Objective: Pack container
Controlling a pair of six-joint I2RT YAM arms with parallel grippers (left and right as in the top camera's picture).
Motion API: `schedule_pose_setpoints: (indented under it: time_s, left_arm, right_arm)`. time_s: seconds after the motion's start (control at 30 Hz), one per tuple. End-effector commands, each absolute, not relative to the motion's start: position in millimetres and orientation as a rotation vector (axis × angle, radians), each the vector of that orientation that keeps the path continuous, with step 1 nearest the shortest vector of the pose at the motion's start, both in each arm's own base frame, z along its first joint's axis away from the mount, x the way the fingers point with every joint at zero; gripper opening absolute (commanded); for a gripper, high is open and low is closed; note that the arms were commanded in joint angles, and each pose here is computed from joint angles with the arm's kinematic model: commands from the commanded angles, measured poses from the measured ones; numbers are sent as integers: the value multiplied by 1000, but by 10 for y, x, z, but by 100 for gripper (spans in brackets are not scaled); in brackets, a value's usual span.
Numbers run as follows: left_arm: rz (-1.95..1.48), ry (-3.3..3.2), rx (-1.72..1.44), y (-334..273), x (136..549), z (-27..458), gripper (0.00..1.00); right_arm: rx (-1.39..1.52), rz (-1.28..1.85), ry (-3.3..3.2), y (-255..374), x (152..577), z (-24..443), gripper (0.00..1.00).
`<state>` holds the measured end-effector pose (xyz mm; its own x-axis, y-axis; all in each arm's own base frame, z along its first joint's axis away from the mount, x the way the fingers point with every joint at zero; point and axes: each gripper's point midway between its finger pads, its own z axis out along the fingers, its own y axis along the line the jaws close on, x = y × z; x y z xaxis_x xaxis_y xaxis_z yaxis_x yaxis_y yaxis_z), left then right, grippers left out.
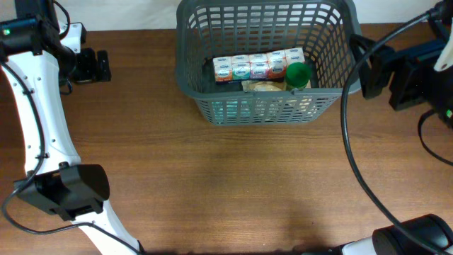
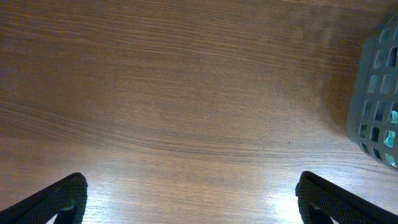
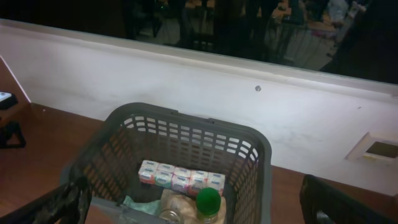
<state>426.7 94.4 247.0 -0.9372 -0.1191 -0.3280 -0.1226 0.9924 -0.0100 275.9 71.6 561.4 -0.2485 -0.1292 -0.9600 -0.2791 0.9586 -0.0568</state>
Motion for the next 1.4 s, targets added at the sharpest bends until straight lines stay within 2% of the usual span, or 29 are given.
schedule_pose_setpoints:
  time_s: [0.0,0.13,0.3,0.37,0.5,0.63,0.73,0.97,1.07,1.37]
  left_arm:
    - [-3,2802,-193,932,4261,2465,99]
    - [-3,2802,-193,933,4262,2466,99]
    - [-3,2802,-193,932,4261,2465,99]
    - [-3,2802,-193,932,4261,2465,99]
    - [-3,2802,-193,933,4262,2466,99]
    - [-3,2802,-193,932,4261,2465,99]
    - [-3,2802,-193,933,4262,2466,99]
    - [-3,2802,-193,933,4262,2466,99]
    - [-3,2802,-193,933,4262,2466,99]
    - [-3,2802,-193,933,4262,2466,99]
  right_arm:
    - [-311,129,1915,693,2738,5403,99]
    - [-299,110,1923,626,2600,5395,99]
    - [-206,81,1660,403,2299,6039,99]
    - [-162,51,1579,259,2034,6210,99]
    - [-63,-49,1573,18,1649,6017,99]
    - [-30,-78,1602,-23,1403,5410,99]
    - [-4,-99,1636,-64,1387,4752,99]
    - [-34,-30,1756,-15,1768,3026,99]
    - [-84,33,1758,78,1918,2420,99]
    - [-106,90,1829,104,2219,1527,99]
